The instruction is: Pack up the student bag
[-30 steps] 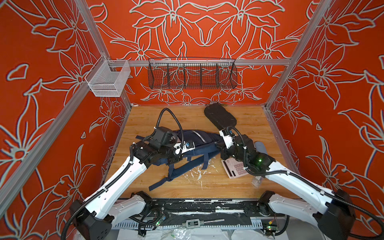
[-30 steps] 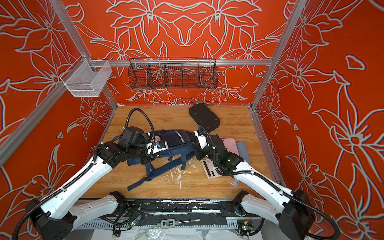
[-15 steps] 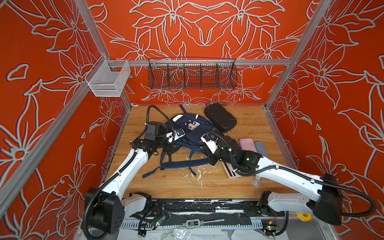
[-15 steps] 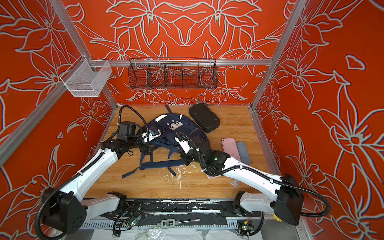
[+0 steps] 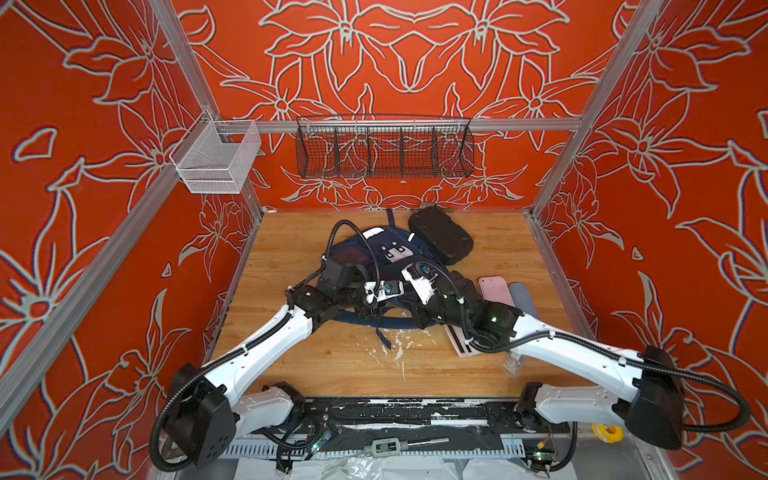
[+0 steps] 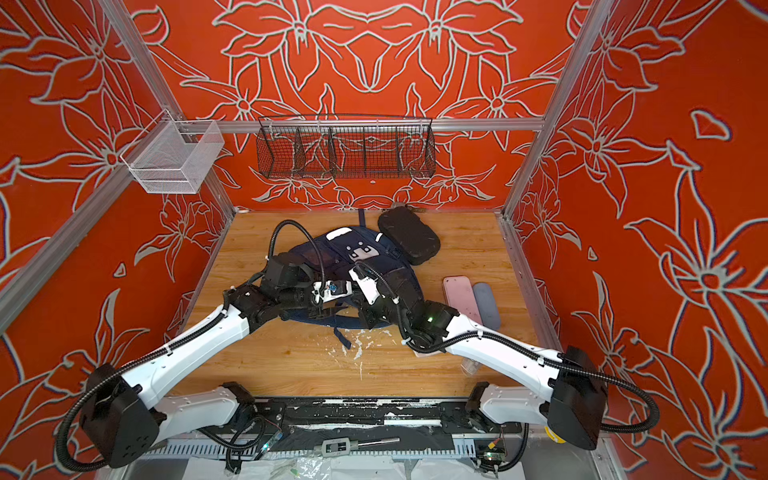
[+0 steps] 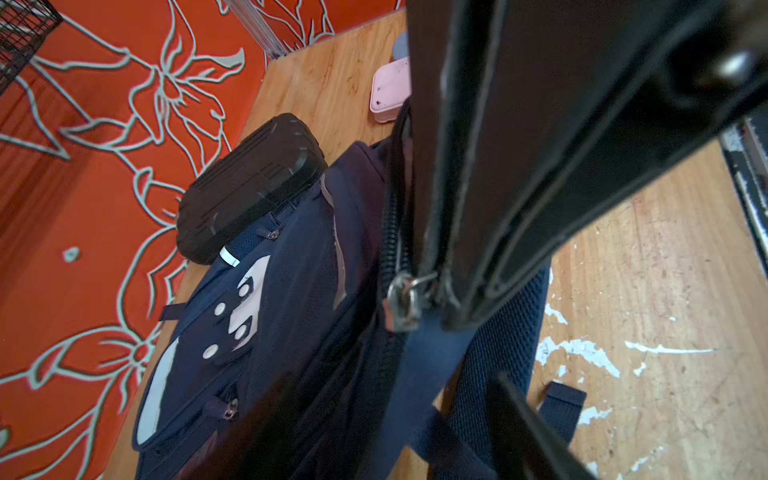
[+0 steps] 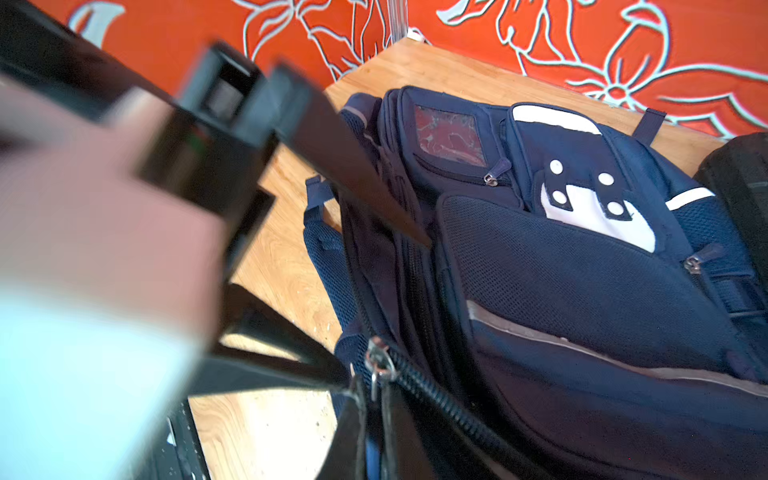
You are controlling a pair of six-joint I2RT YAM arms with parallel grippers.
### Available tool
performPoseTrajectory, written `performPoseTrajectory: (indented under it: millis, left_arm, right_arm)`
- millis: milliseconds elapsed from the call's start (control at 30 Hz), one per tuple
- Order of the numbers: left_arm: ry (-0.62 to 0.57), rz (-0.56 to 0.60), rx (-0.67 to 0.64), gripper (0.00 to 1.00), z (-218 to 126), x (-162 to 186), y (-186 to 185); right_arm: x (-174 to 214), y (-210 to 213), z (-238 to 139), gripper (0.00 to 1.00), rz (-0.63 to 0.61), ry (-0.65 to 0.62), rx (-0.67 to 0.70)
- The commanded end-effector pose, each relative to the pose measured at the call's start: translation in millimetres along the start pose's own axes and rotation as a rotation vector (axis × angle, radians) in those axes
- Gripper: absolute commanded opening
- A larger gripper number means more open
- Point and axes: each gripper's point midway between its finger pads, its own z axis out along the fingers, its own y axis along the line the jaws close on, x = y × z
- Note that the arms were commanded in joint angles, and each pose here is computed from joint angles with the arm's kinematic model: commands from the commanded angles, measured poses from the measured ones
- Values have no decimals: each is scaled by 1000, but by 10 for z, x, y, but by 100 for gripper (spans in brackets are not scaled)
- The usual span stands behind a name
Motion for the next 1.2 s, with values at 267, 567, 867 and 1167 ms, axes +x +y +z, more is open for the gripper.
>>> performPoseTrajectory:
  millis: [267,567,867,1167]
  left_arm:
    - [51,30,-99,0,-123,-26,249]
    - [104,-69,-140,0,-637,642,222]
    - [-105,-90,-197,97,-898,-11,393]
    - [-141,-305,-67,91,-750,-369,-209]
  right_arm:
    - [-78,-606,-370,0,238,-112,183]
    - [423,-1628,-750,0,379,-96,383]
    - [-559,-225,-326,0,87,-218,-79]
    - [-675,261,-192,0,112,-263,-195]
